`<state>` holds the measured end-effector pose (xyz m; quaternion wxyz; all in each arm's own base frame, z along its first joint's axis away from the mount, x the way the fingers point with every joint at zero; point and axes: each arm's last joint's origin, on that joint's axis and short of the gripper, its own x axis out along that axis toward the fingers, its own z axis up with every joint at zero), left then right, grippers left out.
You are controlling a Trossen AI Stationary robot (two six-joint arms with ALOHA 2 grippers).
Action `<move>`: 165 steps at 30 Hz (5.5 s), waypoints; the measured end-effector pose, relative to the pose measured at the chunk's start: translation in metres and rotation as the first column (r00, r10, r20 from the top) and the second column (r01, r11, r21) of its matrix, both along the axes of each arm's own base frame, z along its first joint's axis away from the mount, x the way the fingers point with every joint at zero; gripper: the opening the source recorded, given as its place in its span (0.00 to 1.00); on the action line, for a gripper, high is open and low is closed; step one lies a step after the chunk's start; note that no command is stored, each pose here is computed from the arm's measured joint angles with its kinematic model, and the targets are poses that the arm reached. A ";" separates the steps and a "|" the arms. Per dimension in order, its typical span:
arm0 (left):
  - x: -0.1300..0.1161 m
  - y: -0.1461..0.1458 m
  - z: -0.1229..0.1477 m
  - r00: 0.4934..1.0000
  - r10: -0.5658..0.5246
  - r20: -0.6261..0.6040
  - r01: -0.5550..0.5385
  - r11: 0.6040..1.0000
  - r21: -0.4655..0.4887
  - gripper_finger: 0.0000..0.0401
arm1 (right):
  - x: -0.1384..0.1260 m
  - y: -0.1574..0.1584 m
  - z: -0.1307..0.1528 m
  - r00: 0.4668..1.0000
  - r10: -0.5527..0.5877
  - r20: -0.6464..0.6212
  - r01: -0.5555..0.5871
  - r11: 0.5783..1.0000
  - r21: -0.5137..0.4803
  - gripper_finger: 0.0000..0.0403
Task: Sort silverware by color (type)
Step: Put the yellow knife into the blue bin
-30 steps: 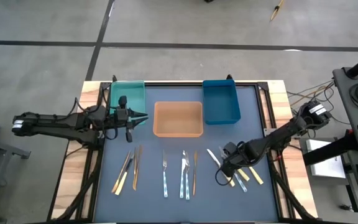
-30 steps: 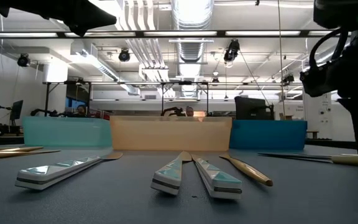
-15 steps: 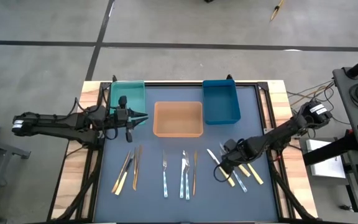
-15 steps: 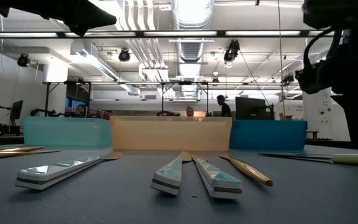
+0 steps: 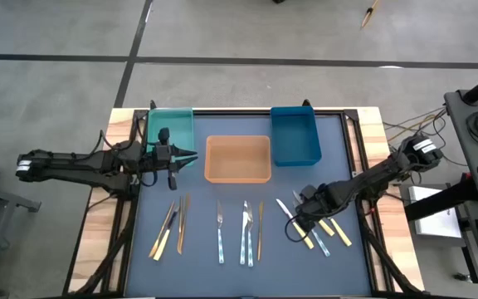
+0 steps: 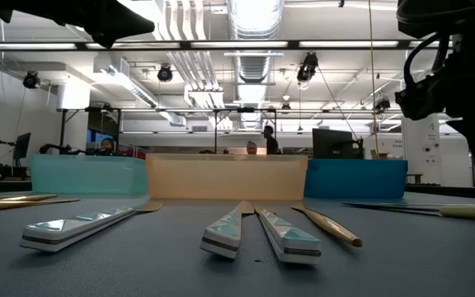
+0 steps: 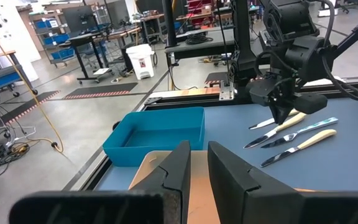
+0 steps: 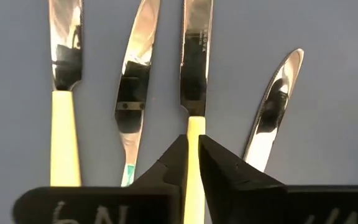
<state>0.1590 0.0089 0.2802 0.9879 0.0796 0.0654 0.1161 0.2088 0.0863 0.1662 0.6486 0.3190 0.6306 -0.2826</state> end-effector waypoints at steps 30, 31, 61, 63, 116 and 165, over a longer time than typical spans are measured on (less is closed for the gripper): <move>0.000 0.000 0.000 1.000 0.000 0.000 0.000 1.000 0.000 0.10 | 0.015 0.004 -0.029 0.995 0.083 -0.049 -0.083 0.997 -0.005 0.07; 0.000 0.000 0.000 1.000 0.000 0.000 0.000 1.000 0.000 0.10 | 0.015 0.004 -0.028 0.996 0.082 -0.047 -0.082 0.997 -0.003 0.07; 0.000 0.000 0.001 1.000 0.000 0.014 0.000 1.000 0.000 0.10 | 0.079 -0.005 0.068 0.938 0.261 0.226 -0.240 0.964 -0.117 0.07; 0.000 0.000 0.001 1.000 -0.001 0.014 0.001 1.000 0.000 0.10 | 0.086 -0.009 0.074 0.921 0.279 0.273 -0.246 0.958 -0.150 0.07; 0.000 0.000 0.001 1.000 -0.002 0.009 0.002 1.000 0.017 0.10 | 0.093 -0.310 0.127 0.981 -0.151 0.122 0.176 0.955 -0.238 0.07; 0.000 0.000 -0.001 1.000 -0.003 -0.020 0.004 1.000 0.029 0.10 | 0.063 -0.312 0.039 0.794 -0.607 -0.009 0.607 0.794 -0.029 0.07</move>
